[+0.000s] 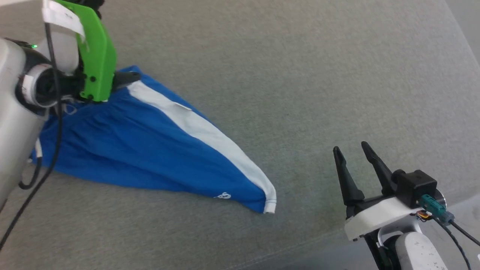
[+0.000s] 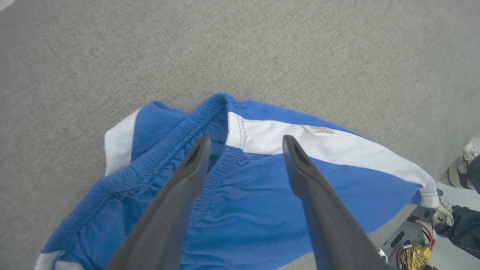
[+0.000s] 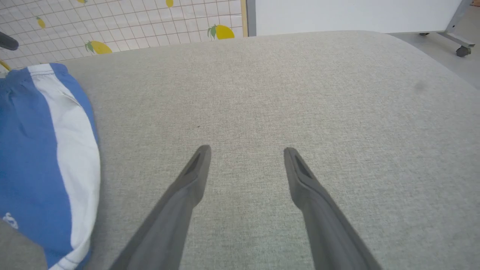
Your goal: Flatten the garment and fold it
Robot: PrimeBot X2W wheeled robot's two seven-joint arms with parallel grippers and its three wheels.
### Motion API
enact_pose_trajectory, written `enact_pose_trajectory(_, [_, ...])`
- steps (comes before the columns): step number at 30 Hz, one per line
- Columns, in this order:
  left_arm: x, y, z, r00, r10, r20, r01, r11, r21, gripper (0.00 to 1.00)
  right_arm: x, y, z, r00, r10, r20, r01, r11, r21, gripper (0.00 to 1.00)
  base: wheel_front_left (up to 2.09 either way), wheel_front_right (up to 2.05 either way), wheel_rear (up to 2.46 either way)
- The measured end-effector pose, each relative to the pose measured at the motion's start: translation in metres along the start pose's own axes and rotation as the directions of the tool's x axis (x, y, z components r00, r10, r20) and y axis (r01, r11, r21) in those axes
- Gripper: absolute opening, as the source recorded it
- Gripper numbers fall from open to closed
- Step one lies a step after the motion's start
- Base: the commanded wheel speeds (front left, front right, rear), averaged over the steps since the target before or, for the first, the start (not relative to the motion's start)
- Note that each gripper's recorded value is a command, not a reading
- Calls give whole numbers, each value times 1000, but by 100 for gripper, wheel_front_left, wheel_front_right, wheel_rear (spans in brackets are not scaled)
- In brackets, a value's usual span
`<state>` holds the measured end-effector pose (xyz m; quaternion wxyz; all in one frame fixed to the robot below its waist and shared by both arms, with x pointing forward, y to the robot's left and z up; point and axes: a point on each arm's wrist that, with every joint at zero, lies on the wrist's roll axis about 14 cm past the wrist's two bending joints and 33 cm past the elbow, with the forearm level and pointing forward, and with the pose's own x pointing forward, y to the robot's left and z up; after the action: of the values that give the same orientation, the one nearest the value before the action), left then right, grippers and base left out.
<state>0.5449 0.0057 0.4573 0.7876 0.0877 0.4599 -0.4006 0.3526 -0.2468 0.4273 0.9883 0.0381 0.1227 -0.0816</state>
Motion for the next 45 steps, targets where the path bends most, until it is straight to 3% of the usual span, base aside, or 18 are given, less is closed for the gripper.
enact_pose_trajectory(9, [44, 2, -20, 992, -55, -114, 55, 998, -3, 100, -3, -19, -20, 996, -64, -55, 63, 998, -6, 100, 0, 0, 0])
enact_pose_trajectory(10, [46, 1, -22, 991, -62, -120, 62, 998, -5, 33, -2, -20, -21, 996, -67, -59, 66, 998, -7, 100, 0, 0, 0])
enact_pose_trajectory(11, [46, 1, -21, 991, -63, -119, 62, 998, -10, 0, -2, -21, -22, 996, -68, -60, 67, 998, -7, 100, 0, 0, 0])
enact_pose_trajectory(14, [42, -1, -14, 994, -60, -88, 60, 998, -7, 0, -2, -21, -20, 996, -68, -53, 67, 998, -5, 100, 0, 0, 0])
enact_pose_trajectory(18, [27, -10, 19, 996, -55, 70, 53, 998, 35, 0, -3, -19, -16, 997, -60, -39, 60, 998, 1, 100, 0, 0, 0])
enact_pose_trajectory(22, [-8, -28, 86, 937, -54, 344, 19, 994, 106, 0, -3, -18, -5, 999, -51, -5, 51, 999, 1, 100, 0, 0, 0])
enact_pose_trajectory(25, [-51, -48, 141, 824, -64, 563, -40, 985, 171, 0, -5, -19, 6, 999, -49, 23, 49, 999, -3, 100, 0, 0, 0])
enact_pose_trajectory(28, [-112, -74, 193, 637, -101, 764, -120, 966, 228, 0, -8, -20, 16, 998, -49, 48, 50, 999, -10, 100, 0, 0, 0])
enact_pose_trajectory(31, [-167, -98, 222, 475, -146, 868, -194, 945, 265, 0, -9, -22, 25, 996, -50, 73, 51, 999, -17, 100, 0, 0, 0])
enact_pose_trajectory(33, [-186, -112, 227, 423, -177, 888, -219, 932, 290, 0, -9, -21, 30, 996, -46, 83, 47, 999, -19, 100, 0, 0, 0])
enact_pose_trajectory(36, [-188, -128, 215, 441, -215, 871, -222, 915, 338, 0, -9, -15, 30, 996, -30, 80, 31, 999, -19, 100, 0, 0, 0])
enact_pose_trajectory(39, [-172, -133, 185, 505, -234, 831, -197, 906, 375, 0, -6, -5, 30, 997, 2, 77, -1, 1000, -17, 100, 0, 0, 0])
enact_pose_trajectory(45, [-86, -116, 50, 735, -196, 649, -18, 951, 308, 0, 5, 17, 35, 995, 69, 78, -67, 997, -28, 100, 0, 0, 0])
